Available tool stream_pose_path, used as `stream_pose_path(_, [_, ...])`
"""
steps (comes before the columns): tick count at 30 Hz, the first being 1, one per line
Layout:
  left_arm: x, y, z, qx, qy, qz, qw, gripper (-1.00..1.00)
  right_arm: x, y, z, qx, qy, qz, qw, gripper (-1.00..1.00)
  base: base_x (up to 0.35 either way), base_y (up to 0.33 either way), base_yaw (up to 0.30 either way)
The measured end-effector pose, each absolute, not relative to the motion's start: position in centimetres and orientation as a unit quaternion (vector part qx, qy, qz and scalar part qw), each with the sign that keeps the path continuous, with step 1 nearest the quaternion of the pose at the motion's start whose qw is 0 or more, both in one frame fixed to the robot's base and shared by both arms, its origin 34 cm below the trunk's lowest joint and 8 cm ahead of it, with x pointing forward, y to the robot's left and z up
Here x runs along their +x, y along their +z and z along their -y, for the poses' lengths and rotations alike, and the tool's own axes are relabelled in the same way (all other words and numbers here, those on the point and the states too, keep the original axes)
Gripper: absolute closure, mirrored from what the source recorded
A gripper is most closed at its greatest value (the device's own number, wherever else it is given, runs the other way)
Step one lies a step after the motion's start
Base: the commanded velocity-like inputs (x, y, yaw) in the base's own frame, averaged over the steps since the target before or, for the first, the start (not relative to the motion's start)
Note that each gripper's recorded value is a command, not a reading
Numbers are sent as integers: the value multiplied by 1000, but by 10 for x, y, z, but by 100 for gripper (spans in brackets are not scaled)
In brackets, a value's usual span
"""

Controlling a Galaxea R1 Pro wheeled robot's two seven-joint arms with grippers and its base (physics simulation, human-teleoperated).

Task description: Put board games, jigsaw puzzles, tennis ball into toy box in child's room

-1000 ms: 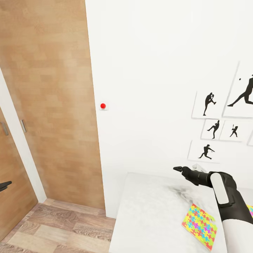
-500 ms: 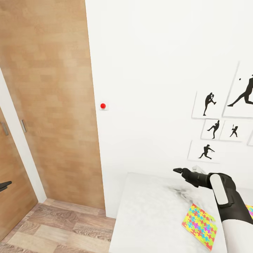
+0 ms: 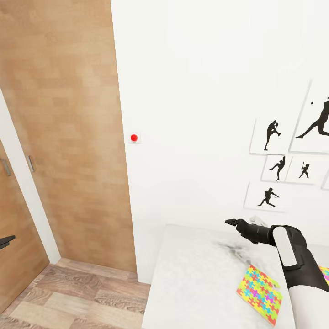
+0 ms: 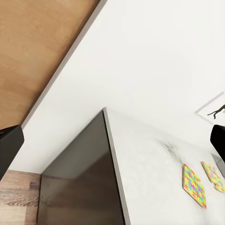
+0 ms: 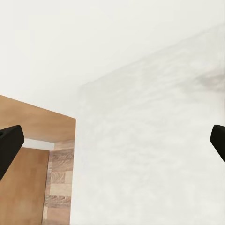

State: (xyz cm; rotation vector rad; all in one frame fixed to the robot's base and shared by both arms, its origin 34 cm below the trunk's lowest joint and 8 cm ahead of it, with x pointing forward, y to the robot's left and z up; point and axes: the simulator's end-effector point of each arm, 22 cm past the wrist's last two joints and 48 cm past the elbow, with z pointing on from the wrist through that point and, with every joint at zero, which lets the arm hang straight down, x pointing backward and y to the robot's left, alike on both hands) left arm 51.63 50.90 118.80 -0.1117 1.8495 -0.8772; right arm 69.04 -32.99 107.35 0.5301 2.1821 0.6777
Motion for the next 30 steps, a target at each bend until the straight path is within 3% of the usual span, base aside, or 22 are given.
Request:
stream_pose_path(15, [518,1185,-509,-48,-366,-773,516,-100,684,1055,334,214,247,-869,371,-100,0,0,-129])
stream_pose_path(30, [518,1184,-508,-48,-366,-773,516,-100,677,1039,332,221,234,-877,356,-100,0,0,-31])
